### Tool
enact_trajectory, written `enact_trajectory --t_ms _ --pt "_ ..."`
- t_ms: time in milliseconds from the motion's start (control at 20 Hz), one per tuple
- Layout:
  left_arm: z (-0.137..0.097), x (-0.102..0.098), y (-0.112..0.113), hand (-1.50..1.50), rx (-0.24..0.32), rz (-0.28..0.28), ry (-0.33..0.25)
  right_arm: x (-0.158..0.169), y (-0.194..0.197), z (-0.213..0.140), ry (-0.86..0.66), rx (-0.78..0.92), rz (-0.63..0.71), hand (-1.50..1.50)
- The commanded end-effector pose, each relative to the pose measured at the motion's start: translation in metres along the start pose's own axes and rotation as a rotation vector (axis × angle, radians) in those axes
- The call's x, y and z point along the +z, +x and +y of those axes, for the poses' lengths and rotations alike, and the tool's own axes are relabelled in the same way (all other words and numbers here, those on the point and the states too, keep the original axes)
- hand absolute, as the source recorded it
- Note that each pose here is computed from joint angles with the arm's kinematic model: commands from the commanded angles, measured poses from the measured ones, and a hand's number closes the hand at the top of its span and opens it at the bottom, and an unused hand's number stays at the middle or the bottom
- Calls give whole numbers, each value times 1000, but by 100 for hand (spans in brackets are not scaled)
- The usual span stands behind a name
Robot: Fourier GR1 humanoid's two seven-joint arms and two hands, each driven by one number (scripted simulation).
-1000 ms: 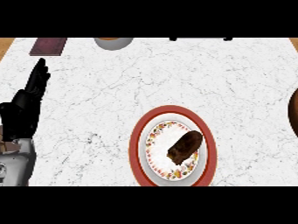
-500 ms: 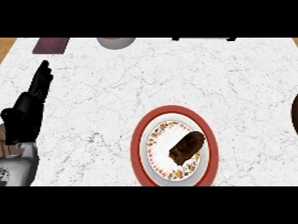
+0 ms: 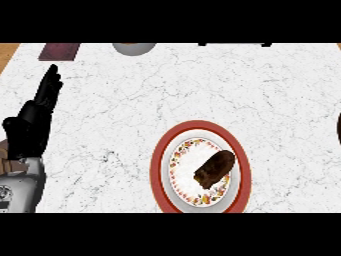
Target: Pick the tomato from the plate and place it in the bowl
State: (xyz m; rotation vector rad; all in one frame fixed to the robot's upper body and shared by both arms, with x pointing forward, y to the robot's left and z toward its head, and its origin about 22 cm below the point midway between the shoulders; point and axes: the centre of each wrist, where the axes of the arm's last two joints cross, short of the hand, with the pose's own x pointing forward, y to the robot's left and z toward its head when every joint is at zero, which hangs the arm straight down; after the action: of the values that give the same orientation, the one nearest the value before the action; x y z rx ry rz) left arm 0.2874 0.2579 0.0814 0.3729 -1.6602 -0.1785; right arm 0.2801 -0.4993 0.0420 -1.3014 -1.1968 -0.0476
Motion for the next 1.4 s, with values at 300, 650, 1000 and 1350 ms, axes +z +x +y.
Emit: enact_trajectory --t_ms 300,650,1000,1350 --pt "13 -12 -3 0 -15 13 24 -5 -35 -9 -53 -253 -85 -150" --pt "-11 -14 -12 0 -4 25 21 -13 -56 -55 -40 -397 -41 -150" --pt "6 0 -16 0 -1 37 39 34 -119 -107 -8 -530 -92 -150" --pt "25 9 -3 0 -22 14 25 87 -139 -134 75 -555 -130 -150"
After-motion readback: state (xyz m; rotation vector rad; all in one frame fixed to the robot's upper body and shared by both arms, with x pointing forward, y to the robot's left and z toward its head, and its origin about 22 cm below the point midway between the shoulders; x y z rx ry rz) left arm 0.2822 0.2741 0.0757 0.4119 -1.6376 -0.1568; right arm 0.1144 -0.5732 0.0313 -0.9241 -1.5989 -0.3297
